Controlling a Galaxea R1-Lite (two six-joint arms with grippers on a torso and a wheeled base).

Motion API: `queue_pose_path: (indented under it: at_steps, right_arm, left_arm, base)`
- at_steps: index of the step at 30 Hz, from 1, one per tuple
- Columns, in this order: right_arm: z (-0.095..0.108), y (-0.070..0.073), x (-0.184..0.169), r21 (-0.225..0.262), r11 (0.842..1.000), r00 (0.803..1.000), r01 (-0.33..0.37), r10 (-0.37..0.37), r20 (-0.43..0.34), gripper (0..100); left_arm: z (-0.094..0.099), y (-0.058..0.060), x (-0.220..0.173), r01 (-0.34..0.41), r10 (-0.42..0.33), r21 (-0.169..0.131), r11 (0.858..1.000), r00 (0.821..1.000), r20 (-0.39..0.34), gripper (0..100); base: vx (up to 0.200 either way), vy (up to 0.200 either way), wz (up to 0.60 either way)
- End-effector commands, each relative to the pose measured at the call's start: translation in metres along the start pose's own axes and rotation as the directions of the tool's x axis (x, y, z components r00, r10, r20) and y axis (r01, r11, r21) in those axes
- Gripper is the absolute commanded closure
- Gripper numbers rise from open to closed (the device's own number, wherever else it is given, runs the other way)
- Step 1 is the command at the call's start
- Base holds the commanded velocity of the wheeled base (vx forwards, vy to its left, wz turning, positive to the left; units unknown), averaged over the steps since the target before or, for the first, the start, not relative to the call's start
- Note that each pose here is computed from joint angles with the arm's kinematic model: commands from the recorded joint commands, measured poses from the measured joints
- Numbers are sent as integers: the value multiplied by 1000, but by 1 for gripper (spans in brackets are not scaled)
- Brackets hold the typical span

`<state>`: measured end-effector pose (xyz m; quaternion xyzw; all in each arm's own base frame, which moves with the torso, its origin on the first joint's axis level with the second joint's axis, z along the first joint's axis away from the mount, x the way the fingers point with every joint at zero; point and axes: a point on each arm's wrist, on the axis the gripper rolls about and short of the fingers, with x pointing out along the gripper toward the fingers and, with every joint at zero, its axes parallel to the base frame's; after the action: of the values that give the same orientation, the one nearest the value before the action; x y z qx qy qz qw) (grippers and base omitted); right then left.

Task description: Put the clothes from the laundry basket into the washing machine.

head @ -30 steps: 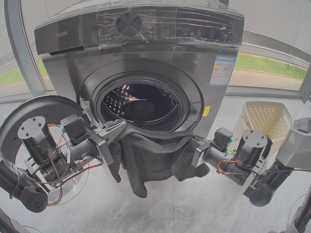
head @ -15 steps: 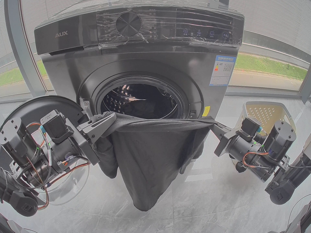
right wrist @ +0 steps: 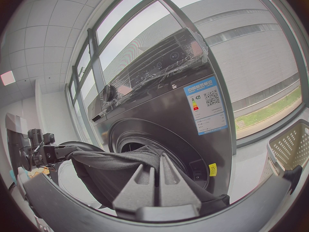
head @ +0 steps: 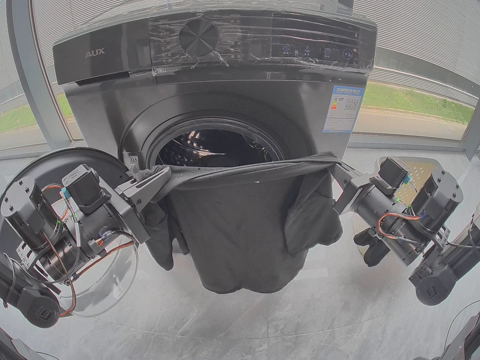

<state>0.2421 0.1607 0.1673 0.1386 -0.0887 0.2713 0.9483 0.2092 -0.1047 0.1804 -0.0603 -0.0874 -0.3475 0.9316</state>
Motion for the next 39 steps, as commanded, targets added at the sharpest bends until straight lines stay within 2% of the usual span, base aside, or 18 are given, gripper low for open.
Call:
queue_pose_path:
  at_steps: [1,2,3,11,20,21,27,34,39]
  right_arm:
    - [-5,2,8,5,1000,1000,13,-13,3,100]
    - [-5,2,8,5,1000,1000,13,-13,3,100]
    - [-7,5,8,9,1000,1000,20,-20,3,100]
    - [-5,13,7,20,1000,1000,17,-17,14,100]
    - [-4,16,9,21,1000,1000,8,-8,20,100]
    - [-4,16,9,21,1000,1000,9,-10,20,100]
    - [-11,17,12,21,1000,1000,7,-7,2,100]
    - [-18,24,10,34,999,1000,-13,14,-21,100]
    - [-24,31,11,43,998,998,-34,36,-42,100]
  left_arm:
    - [5,1,1,-4,4,20,1000,1000,23,100]
    - [5,1,1,-4,4,20,1000,1000,23,100]
    - [6,0,1,-4,3,32,999,1000,25,100]
    - [-1,2,2,-8,8,23,1000,1000,-3,100]
    - [3,1,2,3,-3,28,1000,1000,14,100]
    - [1,2,1,6,-6,25,1000,1000,1,0]
    - [-12,10,-9,76,-76,-3,997,994,-75,0]
    - [-27,1,-17,121,-125,-36,992,981,-145,0]
    - [-37,3,-14,115,-121,-43,992,977,-175,0]
  base:
    - [0,0,0]
    - [0,0,0]
    - [0,0,0]
    - [0,0,0]
    - [0,0,0]
    - [0,0,0]
    - [0,0,0]
    - [0,0,0]
    - [0,0,0]
